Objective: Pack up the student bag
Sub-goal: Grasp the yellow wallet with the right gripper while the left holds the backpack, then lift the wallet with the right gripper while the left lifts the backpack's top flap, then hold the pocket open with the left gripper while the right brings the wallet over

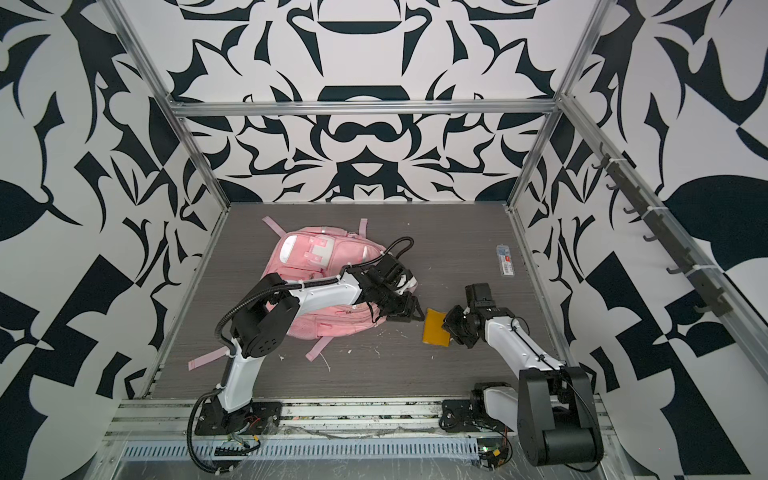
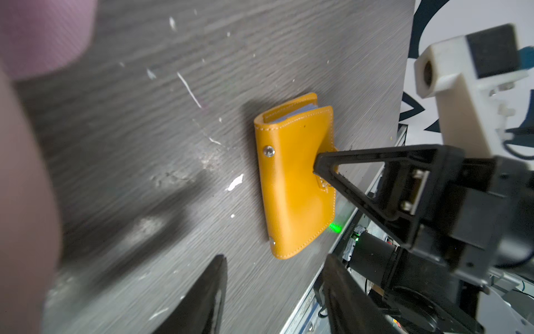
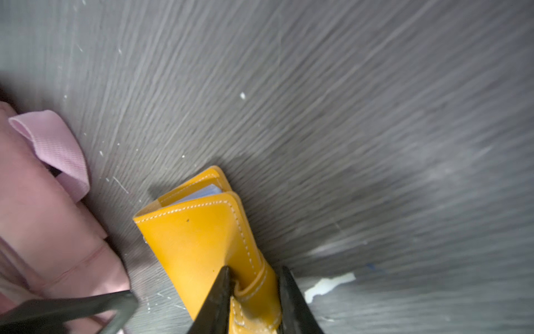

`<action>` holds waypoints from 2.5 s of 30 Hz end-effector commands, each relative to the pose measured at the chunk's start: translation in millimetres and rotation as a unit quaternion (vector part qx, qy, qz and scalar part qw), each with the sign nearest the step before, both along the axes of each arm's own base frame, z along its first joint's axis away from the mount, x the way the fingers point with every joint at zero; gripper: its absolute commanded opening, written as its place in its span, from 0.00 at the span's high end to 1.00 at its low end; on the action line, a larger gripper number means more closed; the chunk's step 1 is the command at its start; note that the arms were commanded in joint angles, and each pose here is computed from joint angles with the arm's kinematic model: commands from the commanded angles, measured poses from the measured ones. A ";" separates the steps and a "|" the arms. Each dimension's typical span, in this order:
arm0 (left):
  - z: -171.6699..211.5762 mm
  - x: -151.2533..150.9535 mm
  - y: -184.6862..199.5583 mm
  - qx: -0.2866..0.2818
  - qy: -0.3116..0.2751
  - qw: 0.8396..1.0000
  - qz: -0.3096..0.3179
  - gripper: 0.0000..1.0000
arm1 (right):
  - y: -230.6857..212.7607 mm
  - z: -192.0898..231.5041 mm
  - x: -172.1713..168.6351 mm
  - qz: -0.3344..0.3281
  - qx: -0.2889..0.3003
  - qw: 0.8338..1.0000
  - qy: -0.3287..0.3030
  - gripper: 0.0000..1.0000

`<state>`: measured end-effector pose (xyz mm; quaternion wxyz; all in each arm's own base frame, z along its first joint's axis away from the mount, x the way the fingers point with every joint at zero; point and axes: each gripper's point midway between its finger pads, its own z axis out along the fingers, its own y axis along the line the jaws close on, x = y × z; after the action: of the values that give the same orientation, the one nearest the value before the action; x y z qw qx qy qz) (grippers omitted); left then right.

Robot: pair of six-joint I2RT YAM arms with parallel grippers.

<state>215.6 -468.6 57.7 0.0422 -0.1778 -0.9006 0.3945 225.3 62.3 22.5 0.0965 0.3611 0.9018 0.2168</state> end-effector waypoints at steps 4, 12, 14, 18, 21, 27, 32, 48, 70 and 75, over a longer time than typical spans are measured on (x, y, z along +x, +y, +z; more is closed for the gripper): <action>-29.2 -19.6 -0.3 0.024 0.045 0.999 -0.008 0.43 | 1.5 -28.6 -28.0 -0.026 0.008 0.998 0.062 0.74; -41.6 -16.1 -14.0 0.009 0.054 0.998 0.003 0.43 | 4.7 -32.3 -34.3 -0.027 0.010 0.997 0.065 0.74; -42.7 -11.7 -20.5 0.001 0.051 0.999 0.006 0.44 | 4.4 -32.4 -36.1 -0.029 0.011 0.997 0.065 0.74; -41.2 -3.2 -33.9 -0.027 0.046 0.998 0.017 0.46 | 6.0 -32.3 -37.2 -0.029 0.016 0.997 0.064 0.74; -36.6 2.3 -44.4 -0.052 0.045 0.997 0.023 0.51 | 7.7 -30.1 -36.5 -0.027 0.021 0.997 0.062 0.74; -15.2 5.7 -43.5 -0.074 0.030 0.997 0.021 0.76 | 8.9 -19.2 -28.8 -0.015 0.022 0.999 0.038 0.74; 26.5 12.5 -42.0 -0.121 0.011 0.993 0.006 1.00 | 22.0 14.8 1.7 0.026 0.048 0.997 -0.049 0.65; 183.2 72.2 48.2 -0.207 -0.077 0.974 0.047 1.00 | 64.2 210.7 49.9 0.241 0.060 0.904 -0.347 0.01; 254.7 83.2 100.3 -0.297 -0.111 0.948 0.034 1.00 | 149.8 307.0 101.9 0.361 0.234 0.770 -0.472 0.37; 248.9 89.4 103.0 -0.291 -0.104 0.950 0.051 1.00 | 155.9 309.5 101.9 0.369 0.250 0.758 -0.476 0.65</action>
<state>307.1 -369.6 293.5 -0.1137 -0.1720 -0.7649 0.6103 332.5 211.6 295.2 0.2960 -0.0911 0.7544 0.5788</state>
